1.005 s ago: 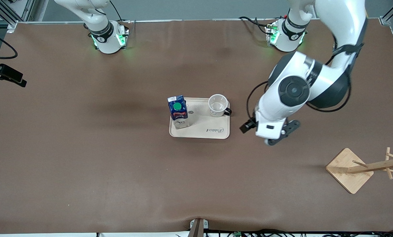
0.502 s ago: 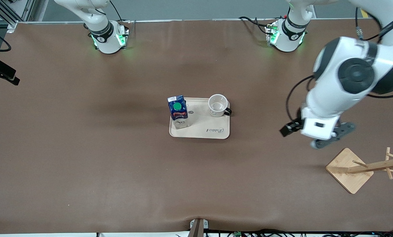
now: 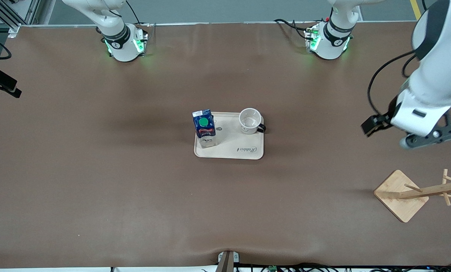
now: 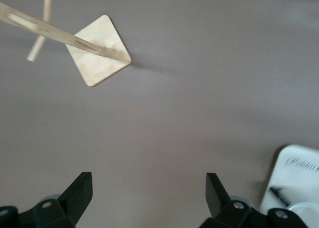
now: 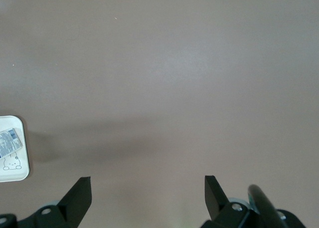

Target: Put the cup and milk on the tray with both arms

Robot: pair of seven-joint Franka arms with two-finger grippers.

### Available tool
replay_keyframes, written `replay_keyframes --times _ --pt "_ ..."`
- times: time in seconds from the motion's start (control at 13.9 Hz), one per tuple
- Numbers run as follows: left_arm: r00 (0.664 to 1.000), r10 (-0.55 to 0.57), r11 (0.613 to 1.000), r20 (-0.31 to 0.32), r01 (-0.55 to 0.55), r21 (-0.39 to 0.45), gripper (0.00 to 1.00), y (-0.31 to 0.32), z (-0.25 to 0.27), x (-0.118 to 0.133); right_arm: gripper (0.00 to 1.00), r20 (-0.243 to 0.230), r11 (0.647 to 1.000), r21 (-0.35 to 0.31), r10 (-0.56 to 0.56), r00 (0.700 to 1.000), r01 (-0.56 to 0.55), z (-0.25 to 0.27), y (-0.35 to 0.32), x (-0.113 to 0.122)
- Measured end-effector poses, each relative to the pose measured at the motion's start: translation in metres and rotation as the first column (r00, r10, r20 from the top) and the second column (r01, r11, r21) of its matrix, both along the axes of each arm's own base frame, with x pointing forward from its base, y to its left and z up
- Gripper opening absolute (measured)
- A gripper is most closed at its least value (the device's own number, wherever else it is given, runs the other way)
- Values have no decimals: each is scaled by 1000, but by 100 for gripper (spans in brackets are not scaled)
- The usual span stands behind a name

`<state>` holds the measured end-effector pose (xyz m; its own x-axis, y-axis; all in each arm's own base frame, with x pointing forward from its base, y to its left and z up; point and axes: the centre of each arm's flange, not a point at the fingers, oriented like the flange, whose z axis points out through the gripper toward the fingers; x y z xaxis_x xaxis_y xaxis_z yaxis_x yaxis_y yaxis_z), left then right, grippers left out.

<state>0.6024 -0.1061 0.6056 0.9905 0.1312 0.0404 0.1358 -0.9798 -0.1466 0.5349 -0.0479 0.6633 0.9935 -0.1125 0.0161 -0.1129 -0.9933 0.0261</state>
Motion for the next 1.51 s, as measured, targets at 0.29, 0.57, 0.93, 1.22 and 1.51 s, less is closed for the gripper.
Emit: replay_keyframes --times 0.29,0.57,0.93,1.22,1.51 --pt "995 -98 994 -36 96 -48 100 51 35 -27 100 0 1000 0 -1 1000 1 0 0 0" --pt "993 -114 993 -36 113 -40 100 50 49 -63 100 0 1000 0 -8 1000 8 0 -4 0" --pt "993 -118 989 -3 117 -92 100 46 45 -93 100 1 1000 0 -24 1000 24 0 -12 -1" --pt "995 -103 988 -2 102 -120 100 43 44 -101 100 1 999 1 -49 999 49 0 -14 -1" --pt "998 -54 990 -14 52 -133 100 42 43 -103 100 1 998 1 -55 998 55 0 -16 -1"
